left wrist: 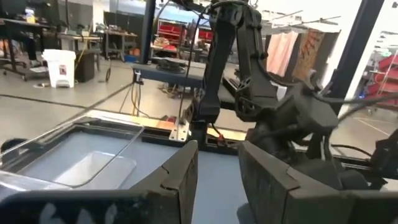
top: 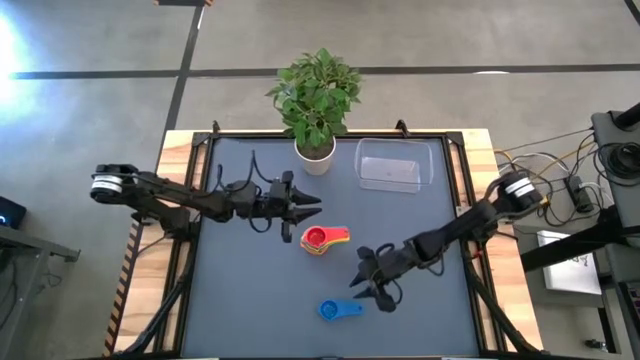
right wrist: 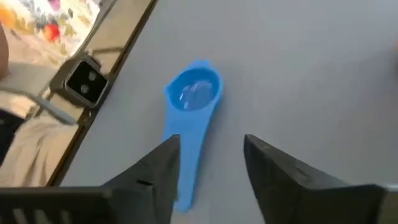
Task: Nest measuring cups in basket
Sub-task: Stack the blue measuring cup on top of the red measuring cup
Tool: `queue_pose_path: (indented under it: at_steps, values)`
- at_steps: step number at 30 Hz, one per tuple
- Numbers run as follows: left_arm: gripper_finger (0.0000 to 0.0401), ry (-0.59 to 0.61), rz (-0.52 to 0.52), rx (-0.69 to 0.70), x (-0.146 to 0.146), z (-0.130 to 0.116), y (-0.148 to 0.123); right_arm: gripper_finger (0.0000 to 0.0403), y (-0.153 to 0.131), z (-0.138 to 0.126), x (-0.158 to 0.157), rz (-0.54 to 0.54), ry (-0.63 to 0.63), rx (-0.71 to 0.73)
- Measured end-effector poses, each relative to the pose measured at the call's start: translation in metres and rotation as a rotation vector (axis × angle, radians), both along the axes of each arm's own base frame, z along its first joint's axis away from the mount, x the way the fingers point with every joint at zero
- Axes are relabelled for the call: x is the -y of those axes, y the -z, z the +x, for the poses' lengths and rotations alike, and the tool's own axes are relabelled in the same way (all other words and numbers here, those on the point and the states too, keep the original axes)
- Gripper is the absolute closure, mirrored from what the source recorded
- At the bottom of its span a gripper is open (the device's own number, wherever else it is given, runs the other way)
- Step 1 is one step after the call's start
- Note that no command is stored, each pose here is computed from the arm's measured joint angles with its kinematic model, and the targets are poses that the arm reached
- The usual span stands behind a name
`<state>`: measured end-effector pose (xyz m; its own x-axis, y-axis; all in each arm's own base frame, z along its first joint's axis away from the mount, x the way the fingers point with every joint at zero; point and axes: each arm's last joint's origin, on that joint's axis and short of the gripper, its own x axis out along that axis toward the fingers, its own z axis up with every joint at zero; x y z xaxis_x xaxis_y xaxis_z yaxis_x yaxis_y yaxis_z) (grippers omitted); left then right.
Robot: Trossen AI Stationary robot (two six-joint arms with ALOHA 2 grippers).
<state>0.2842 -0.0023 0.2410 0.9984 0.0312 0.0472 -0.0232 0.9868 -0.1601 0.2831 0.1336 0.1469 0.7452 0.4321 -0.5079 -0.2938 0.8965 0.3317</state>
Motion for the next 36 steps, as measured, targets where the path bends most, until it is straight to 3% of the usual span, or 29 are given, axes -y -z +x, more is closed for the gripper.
queue_pose_path:
  at_steps: [8,13,21,31,36]
  values:
    - [0.0301,-0.020,0.000,-0.042,0.001,-0.002,0.001,0.0140,0.005,0.025,-0.027,-0.045,-0.055,-0.040]
    - [0.0301,-0.108,-0.001,-0.062,-0.002,-0.007,0.006,0.0110,0.005,0.036,-0.033,-0.099,-0.052,-0.143]
    - [0.0301,-0.123,-0.008,-0.050,-0.002,-0.009,0.003,0.0114,0.015,0.047,-0.042,-0.166,-0.014,-0.244]
    - [0.0301,-0.155,-0.013,-0.040,0.008,-0.015,0.004,0.0119,0.016,0.054,-0.053,-0.190,-0.025,-0.269]
    - [0.0301,-0.158,-0.009,-0.033,0.008,-0.016,0.003,0.0133,0.017,0.053,-0.051,-0.246,0.031,-0.268]
